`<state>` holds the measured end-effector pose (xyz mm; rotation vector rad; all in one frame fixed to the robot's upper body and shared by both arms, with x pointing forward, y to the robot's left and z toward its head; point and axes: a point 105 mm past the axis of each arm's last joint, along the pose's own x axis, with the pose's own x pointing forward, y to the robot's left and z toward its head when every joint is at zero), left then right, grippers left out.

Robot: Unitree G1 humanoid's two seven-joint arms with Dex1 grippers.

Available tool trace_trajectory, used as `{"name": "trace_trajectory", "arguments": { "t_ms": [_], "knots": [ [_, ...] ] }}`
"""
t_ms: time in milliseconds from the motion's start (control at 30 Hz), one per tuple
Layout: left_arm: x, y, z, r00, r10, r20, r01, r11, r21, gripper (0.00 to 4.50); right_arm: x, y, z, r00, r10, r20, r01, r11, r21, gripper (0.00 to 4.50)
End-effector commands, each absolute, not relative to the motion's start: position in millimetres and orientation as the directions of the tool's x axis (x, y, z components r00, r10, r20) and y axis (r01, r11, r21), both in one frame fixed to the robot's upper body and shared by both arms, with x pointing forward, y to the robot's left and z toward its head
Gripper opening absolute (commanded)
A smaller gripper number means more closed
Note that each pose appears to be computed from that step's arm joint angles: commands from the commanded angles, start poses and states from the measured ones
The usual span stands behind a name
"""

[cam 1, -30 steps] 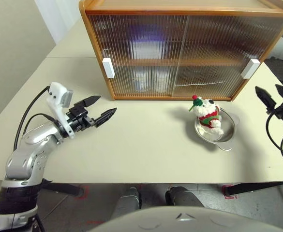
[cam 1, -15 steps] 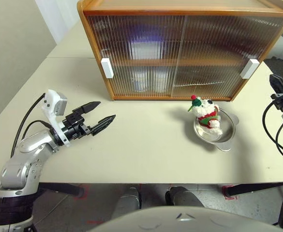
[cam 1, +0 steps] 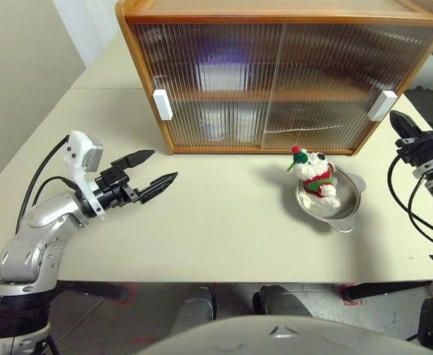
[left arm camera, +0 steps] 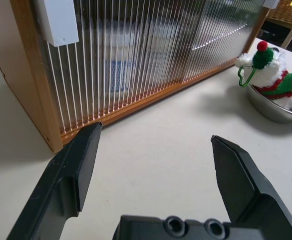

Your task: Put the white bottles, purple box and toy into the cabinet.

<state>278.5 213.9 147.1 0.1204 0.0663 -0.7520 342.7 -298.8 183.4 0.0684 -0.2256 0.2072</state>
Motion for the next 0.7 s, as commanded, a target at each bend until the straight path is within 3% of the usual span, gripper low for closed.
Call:
{"name": "trace_trajectory", "arguments": {
  "t_ms": [33, 700],
  "knots": [
    [278, 208, 149, 0.709, -0.696, -0.113, 0.705, 0.703, 0.092, 4.5, 347, -295, 183, 0.959, 0.196, 0.206, -0.206, 0.978, 0.026, 0.03],
    [277, 216, 137, 0.736, -0.66, -0.15, 0.671, 0.741, 0.034, 4.5, 364, -249, 186, 0.92, 0.297, 0.254, -0.329, 0.94, 0.091, 0.03]
  ]
}}
